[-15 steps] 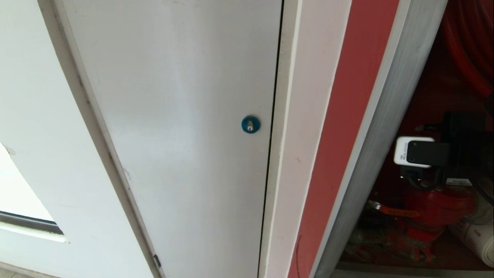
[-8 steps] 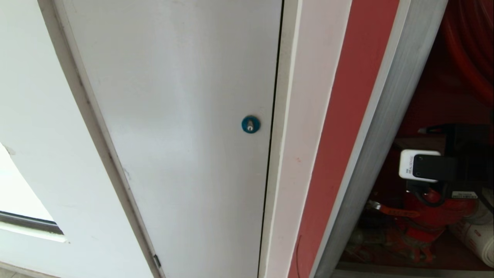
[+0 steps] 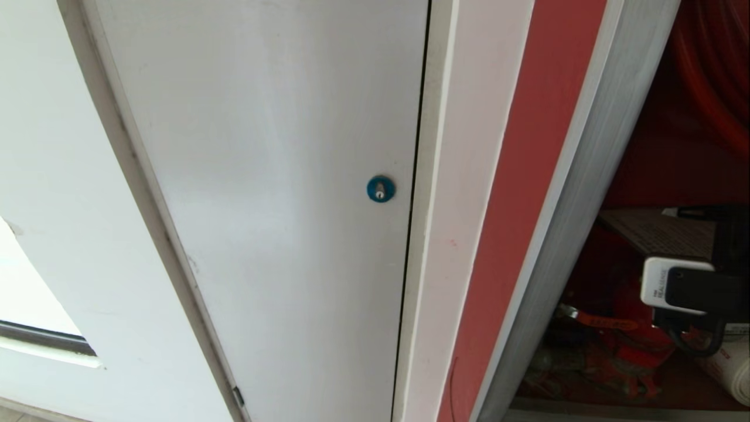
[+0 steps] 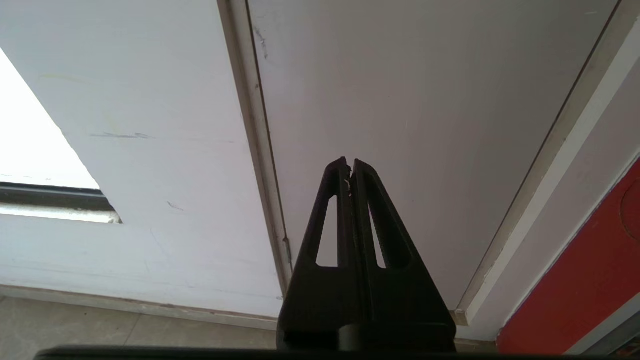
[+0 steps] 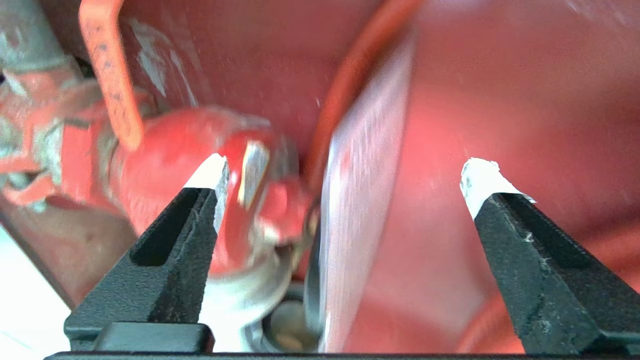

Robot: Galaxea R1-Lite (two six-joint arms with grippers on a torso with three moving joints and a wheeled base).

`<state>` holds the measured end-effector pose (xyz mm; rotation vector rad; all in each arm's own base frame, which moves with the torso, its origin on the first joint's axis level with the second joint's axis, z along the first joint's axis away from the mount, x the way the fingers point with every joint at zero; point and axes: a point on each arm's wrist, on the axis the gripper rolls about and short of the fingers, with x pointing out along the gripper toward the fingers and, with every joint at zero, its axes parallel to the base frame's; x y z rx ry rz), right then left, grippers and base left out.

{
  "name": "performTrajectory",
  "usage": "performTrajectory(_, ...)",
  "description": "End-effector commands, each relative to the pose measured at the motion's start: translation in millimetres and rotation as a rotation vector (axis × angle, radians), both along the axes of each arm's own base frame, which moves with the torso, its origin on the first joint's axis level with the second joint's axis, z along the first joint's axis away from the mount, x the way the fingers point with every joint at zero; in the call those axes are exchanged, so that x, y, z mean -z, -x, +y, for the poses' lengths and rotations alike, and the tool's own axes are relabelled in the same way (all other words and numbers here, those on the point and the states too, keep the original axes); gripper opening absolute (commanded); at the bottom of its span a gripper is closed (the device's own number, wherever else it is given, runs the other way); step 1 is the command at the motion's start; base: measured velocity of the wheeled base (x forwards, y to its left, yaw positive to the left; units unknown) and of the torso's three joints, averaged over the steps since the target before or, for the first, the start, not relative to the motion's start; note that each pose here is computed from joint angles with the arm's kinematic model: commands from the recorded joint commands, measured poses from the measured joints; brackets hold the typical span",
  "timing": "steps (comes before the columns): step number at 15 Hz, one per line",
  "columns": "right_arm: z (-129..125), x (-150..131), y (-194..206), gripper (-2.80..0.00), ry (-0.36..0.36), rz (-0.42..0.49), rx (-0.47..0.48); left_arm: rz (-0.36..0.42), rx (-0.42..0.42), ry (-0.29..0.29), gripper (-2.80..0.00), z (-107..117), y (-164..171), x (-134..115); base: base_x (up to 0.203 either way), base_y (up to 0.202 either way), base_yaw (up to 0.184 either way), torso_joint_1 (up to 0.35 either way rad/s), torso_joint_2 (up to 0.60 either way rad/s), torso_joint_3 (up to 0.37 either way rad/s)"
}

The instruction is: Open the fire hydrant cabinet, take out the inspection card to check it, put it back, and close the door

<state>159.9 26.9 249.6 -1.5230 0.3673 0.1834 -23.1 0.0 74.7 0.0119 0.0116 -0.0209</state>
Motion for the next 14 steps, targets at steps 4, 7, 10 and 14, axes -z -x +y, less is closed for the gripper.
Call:
performTrajectory(4, -13, -4, 61, 0.00, 0.027, -0.133, -0.015, 0.002, 0.001, 0.000, -2.80, 0, 0, 0, 0.000, 0.000, 0.000, 0.000, 0.00, 0.000)
performTrajectory(7, -18, -2, 88, 0.00, 0.041, -0.170, -0.026, 0.002, -0.001, 0.000, -2.80, 0, 0, 0, 0.000, 0.000, 0.000, 0.000, 0.00, 0.000)
performTrajectory(10, -23, 1, 112, 0.00, 0.053, -0.173, -0.040, 0.002, -0.001, 0.000, -2.80, 0, 0, 0, 0.000, 0.000, 0.000, 0.000, 0.00, 0.000)
performTrajectory(14, -26, 3, 126, -2.80, 0.056, -0.174, -0.046, 0.001, 0.000, 0.000, -2.80, 0, 0, 0, 0.000, 0.000, 0.000, 0.000, 0.00, 0.000)
